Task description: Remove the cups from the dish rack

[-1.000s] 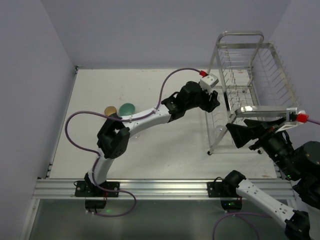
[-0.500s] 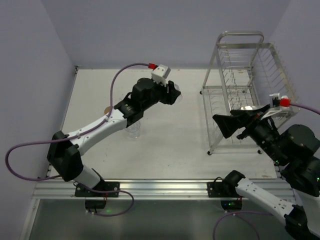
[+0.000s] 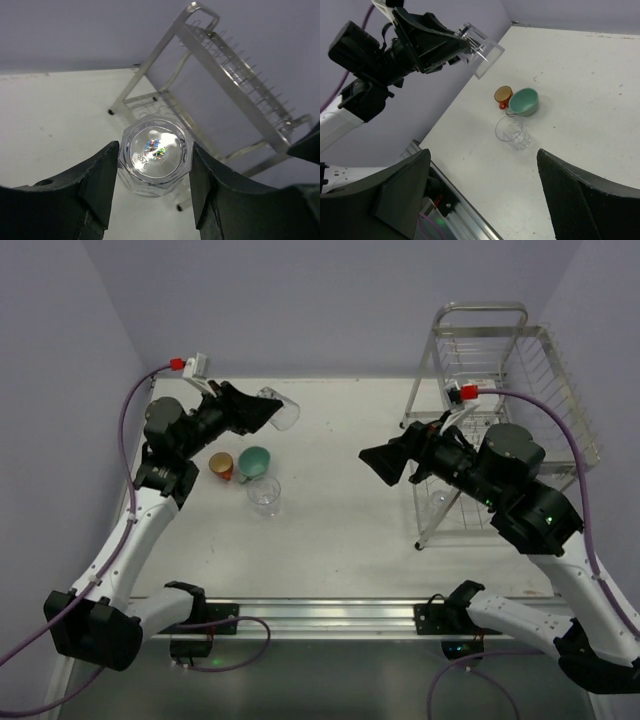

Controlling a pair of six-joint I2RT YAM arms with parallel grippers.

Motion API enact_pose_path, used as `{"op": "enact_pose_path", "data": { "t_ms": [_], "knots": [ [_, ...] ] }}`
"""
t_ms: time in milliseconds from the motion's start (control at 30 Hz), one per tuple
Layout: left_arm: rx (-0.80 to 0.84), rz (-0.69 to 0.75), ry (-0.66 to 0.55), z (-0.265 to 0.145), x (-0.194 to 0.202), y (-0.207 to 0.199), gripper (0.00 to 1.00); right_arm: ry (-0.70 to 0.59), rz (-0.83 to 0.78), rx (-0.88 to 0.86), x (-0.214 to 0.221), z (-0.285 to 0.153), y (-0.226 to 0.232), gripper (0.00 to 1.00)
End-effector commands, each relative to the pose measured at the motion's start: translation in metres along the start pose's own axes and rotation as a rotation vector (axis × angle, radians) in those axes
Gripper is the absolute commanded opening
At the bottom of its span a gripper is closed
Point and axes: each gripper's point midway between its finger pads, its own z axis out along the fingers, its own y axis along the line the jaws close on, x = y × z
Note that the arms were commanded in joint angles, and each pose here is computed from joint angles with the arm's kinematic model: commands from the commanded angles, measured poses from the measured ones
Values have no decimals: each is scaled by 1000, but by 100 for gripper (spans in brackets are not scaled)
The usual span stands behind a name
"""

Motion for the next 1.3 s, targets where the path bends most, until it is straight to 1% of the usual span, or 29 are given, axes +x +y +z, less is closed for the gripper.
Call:
{"op": "enact_pose_path", "data": {
  "t_ms": [0, 33, 67, 100, 133, 167, 200, 233, 267, 300, 367, 400, 433, 467, 533, 667, 700, 800, 1000, 1267],
  "knots": [
    [274, -278, 110, -24, 12, -36, 0, -48, 18, -107, -14, 6, 22, 88],
    [314, -323, 116, -28, 14, -40, 0, -51, 25, -110, -14, 8, 23, 88],
    [394, -319, 99, -35, 18, -44, 0, -58, 35, -135, -15, 10, 27, 88],
    [429, -427, 113, -41, 19, -51, 0, -60, 42, -149, -15, 11, 30, 88],
    [458, -460, 113, -44, 21, -53, 0, -62, 53, -162, -16, 12, 32, 88],
    [513, -459, 85, -49, 25, -55, 0, -74, 81, -179, -18, 15, 35, 87],
    [548, -547, 86, -56, 23, -60, 0, -76, 96, -197, -19, 15, 39, 86],
    [564, -583, 78, -57, 25, -58, 0, -69, 116, -203, -16, 20, 39, 86],
    [628, -565, 31, -66, 19, -66, 0, -87, 146, -226, -20, 22, 44, 85],
    [636, -629, 35, -70, 23, -64, 0, -83, 165, -237, -19, 25, 45, 84],
    [676, -648, 4, -75, 22, -66, 0, -88, 226, -261, -19, 35, 48, 83],
    [682, -685, 9, -77, 25, -66, 0, -83, 247, -258, -17, 39, 47, 82],
    [687, -705, 4, -77, 26, -64, 0, -76, 270, -247, -14, 45, 44, 77],
    [713, -713, -11, -80, 25, -68, 0, -71, 289, -247, -11, 54, 43, 75],
    [721, -758, -5, -82, 28, -70, 0, -62, 297, -231, -7, 63, 45, 71],
    [719, -810, -33, -84, 29, -70, 0, -23, 263, -190, 12, 89, 52, 69],
    [717, -816, -38, -85, 29, -69, 0, -14, 259, -204, 16, 91, 60, 68],
    [711, -828, -55, -87, 28, -68, 0, -12, 253, -193, 25, 103, 62, 66],
    [691, -889, -66, -92, 33, -63, 0, 5, 230, -159, 40, 119, 57, 64],
    [689, -917, -64, -94, 36, -64, 0, 46, 200, -143, 58, 145, 59, 60]
  ]
}}
